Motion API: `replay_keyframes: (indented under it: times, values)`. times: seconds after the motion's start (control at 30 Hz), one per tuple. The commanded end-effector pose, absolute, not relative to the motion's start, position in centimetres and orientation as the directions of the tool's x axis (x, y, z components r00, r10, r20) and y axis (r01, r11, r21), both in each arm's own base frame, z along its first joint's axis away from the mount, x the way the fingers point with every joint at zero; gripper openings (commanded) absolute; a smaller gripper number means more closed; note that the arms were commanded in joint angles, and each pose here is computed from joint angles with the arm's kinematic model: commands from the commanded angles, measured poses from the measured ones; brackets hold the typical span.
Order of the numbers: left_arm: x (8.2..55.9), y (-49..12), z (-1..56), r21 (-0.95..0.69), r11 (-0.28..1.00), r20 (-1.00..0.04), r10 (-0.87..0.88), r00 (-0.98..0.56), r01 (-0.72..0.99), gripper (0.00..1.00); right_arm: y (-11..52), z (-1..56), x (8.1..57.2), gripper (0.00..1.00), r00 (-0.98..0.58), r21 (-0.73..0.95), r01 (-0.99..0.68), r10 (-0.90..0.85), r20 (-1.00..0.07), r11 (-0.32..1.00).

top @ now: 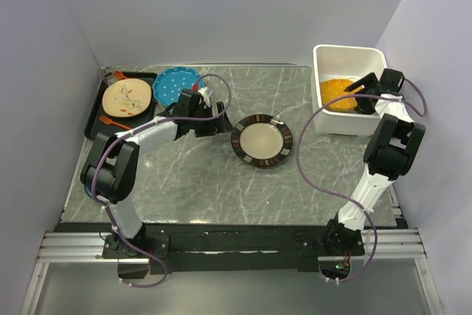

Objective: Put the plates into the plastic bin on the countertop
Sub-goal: Place the plate in the plastic bin, then pick up the plate at the center of the board.

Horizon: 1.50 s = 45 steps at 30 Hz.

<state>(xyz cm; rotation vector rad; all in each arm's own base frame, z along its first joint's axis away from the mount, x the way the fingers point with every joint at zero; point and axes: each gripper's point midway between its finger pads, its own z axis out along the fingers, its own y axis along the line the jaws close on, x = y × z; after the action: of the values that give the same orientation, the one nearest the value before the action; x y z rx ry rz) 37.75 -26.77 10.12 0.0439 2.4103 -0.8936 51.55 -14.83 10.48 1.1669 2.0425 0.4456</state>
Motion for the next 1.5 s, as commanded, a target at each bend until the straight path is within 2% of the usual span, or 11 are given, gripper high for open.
replay_keyframes:
  times: [0.0, 0.03, 0.13, 0.47, 0.63, 0.9, 1.2, 1.47]
  values:
    - [38.3, -28.1, 11.7, -0.608, 0.745, -0.547, -0.145, -0.825, 0.273, 0.99, -16.3, 11.8, 51.6, 0.95, -0.296, 0.571, 0.605, 0.822, -0.486, 0.555]
    - [38.4, -28.1, 11.6, -0.607, 0.747, -0.548, -0.144, -0.824, 0.273, 0.99, -16.4, 11.9, 51.6, 0.98, -0.295, 0.563, 0.609, 0.819, -0.493, 0.558]
    - [38.2, -28.2, 11.5, -0.607, 0.745, -0.545, -0.138, -0.827, 0.276, 0.99, -16.3, 12.1, 51.7, 1.00, -0.306, 0.546, 0.611, 0.807, -0.505, 0.573]
    - [38.1, -28.2, 11.4, -0.601, 0.749, -0.546, -0.130, -0.828, 0.279, 0.99, -16.6, 13.2, 51.0, 1.00, -0.343, 0.364, 0.682, 0.717, -0.607, 0.635]
    - [38.2, -28.3, 11.4, -0.605, 0.745, -0.545, -0.130, -0.828, 0.281, 0.99, -16.2, 13.8, 49.7, 1.00, -0.364, 0.314, 0.694, 0.692, -0.623, 0.647]
    - [38.2, -28.7, 11.7, -0.611, 0.736, -0.547, -0.126, -0.828, 0.292, 0.99, -15.1, 18.1, 48.0, 1.00, -0.332, 0.340, 0.653, 0.659, -0.675, 0.677]
    - [38.1, -28.7, 12.2, -0.605, 0.737, -0.556, -0.122, -0.822, 0.300, 0.99, -12.0, 24.1, 48.3, 1.00, -0.314, 0.374, 0.562, 0.609, -0.729, 0.738]
    - [38.0, -28.7, 12.2, -0.604, 0.738, -0.554, -0.118, -0.824, 0.301, 0.99, -9.7, 26.7, 48.4, 1.00, -0.311, 0.395, 0.503, 0.587, -0.748, 0.769]
